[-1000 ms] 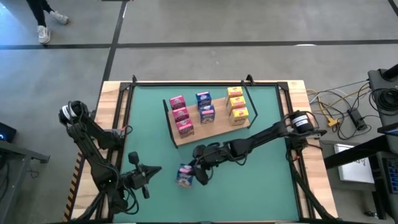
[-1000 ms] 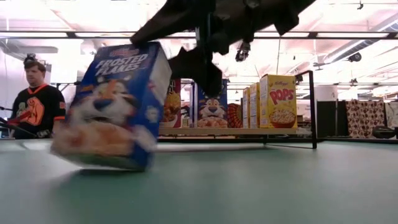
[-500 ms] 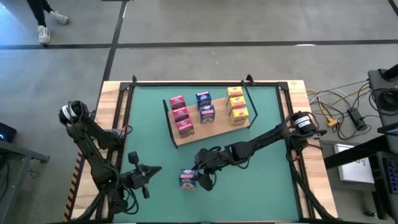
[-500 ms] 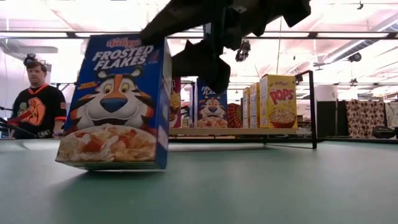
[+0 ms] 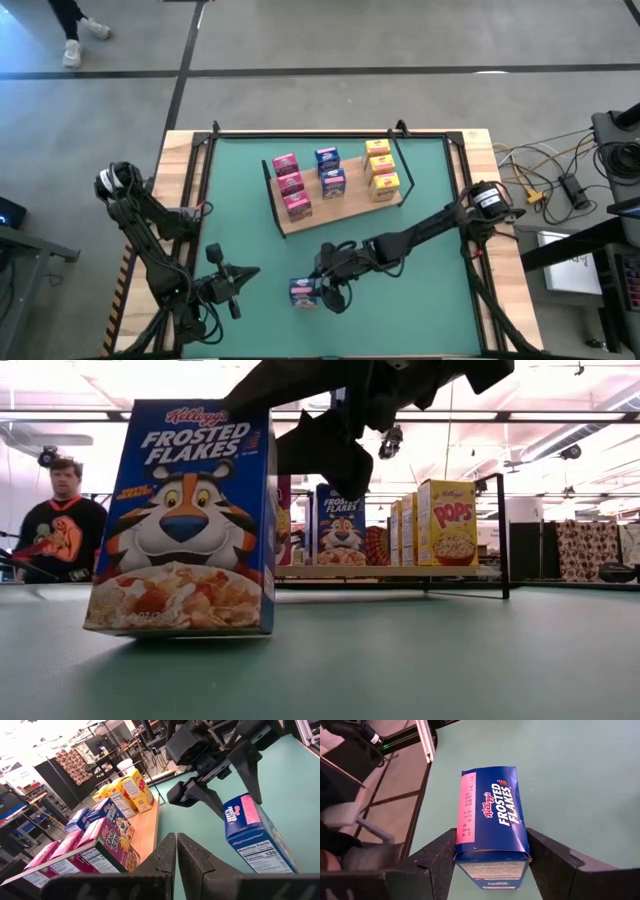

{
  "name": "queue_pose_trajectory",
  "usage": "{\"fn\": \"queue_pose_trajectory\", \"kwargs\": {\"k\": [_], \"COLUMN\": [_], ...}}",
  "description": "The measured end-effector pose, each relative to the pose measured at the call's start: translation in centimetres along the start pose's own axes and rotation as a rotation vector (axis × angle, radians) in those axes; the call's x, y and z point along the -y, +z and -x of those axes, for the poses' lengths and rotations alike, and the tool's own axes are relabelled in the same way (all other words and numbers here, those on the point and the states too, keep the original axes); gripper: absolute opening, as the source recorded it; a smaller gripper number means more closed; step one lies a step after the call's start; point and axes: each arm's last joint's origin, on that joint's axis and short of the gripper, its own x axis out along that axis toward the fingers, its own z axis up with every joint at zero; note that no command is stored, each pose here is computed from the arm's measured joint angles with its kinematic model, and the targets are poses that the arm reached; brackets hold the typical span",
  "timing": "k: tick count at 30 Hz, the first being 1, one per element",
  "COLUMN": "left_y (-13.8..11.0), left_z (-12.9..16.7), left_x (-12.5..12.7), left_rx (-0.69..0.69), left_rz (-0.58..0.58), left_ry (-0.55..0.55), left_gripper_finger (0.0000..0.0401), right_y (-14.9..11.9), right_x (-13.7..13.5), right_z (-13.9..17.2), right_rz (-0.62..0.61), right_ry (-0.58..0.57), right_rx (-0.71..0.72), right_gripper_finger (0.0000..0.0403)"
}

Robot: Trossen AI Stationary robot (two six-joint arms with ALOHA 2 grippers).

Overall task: Stack cereal on shelf
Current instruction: Put the blue cereal box on the shelf aligned with the other blue cereal boxes

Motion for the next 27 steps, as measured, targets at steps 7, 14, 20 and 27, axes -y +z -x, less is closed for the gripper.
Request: {"fn": "queue_pose_trajectory", "kwargs": {"k": [7, 14, 20, 27], "left_y": [0.0, 0.0, 0.0, 0.0], "left_z": [0.0, 0.0, 0.0, 0.0], "left_x": [0.0, 0.0, 0.0, 0.0], "left_rx": [0.000, 0.000, 0.000, 0.000], "left_rz": [0.000, -0.001, -0.001, -0.001], "left_ry": [0.000, 0.000, 0.000, 0.000], "left_gripper_finger": [0.0000, 0.0000, 0.0000, 0.0000], "right_y": [0.0, 0.0, 0.5, 1.7], "right_x": [0.1, 0.1, -0.2, -0.9], "right_z": [0.0, 0.0, 0.6, 3.3], "right_rz": [0.002, 0.005, 0.044, 0.130], "right_ry": [-0.004, -0.003, 0.004, -0.013], "right_rx": [-0.004, -0.005, 0.009, -0.019], "right_gripper_finger": [0.0185, 0.0174, 0.0172, 0.0172]}}
